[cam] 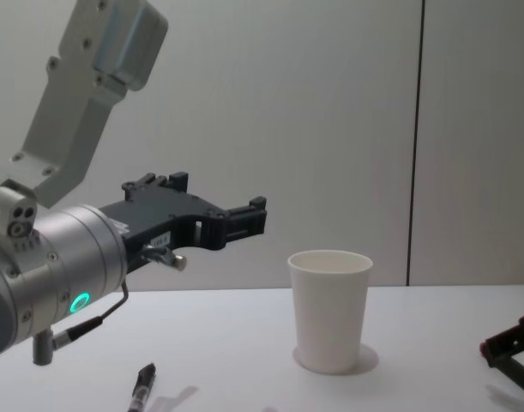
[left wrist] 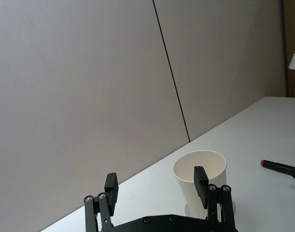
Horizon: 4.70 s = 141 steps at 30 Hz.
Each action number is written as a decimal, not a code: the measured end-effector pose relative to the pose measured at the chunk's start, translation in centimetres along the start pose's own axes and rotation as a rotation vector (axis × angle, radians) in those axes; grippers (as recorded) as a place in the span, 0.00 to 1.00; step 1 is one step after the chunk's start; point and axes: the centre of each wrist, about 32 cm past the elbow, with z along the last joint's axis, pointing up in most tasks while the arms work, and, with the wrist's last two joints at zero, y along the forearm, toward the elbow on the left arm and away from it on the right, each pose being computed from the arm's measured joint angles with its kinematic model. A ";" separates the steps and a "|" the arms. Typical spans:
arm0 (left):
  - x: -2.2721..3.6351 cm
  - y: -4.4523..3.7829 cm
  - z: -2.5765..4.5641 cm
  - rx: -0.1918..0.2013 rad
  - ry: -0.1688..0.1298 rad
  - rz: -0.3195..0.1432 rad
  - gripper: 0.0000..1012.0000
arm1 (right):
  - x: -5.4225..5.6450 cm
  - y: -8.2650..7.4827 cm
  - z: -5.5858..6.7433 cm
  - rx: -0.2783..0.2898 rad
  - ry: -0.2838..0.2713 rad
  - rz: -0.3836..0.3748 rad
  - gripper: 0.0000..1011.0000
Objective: Place the pen into the pen holder.
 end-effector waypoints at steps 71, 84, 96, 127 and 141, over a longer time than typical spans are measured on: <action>0.00 0.00 0.00 0.000 0.000 0.000 0.99 | 1.1 3.6 3.2 -0.055 -0.069 0.034 0.70; 0.00 0.00 0.00 0.000 0.000 0.000 0.99 | 1.2 4.2 2.8 -0.078 -0.071 0.037 0.29; 0.00 0.00 0.00 0.000 0.000 0.000 0.99 | 1.2 4.3 2.5 -0.077 -0.076 0.034 0.17; 0.00 0.00 0.00 0.000 0.000 0.000 0.99 | 0.6 1.5 1.1 0.255 -0.182 0.012 0.17; 0.00 0.00 0.00 0.000 0.000 0.000 0.99 | -0.2 0.3 -0.2 0.464 -0.255 0.000 0.17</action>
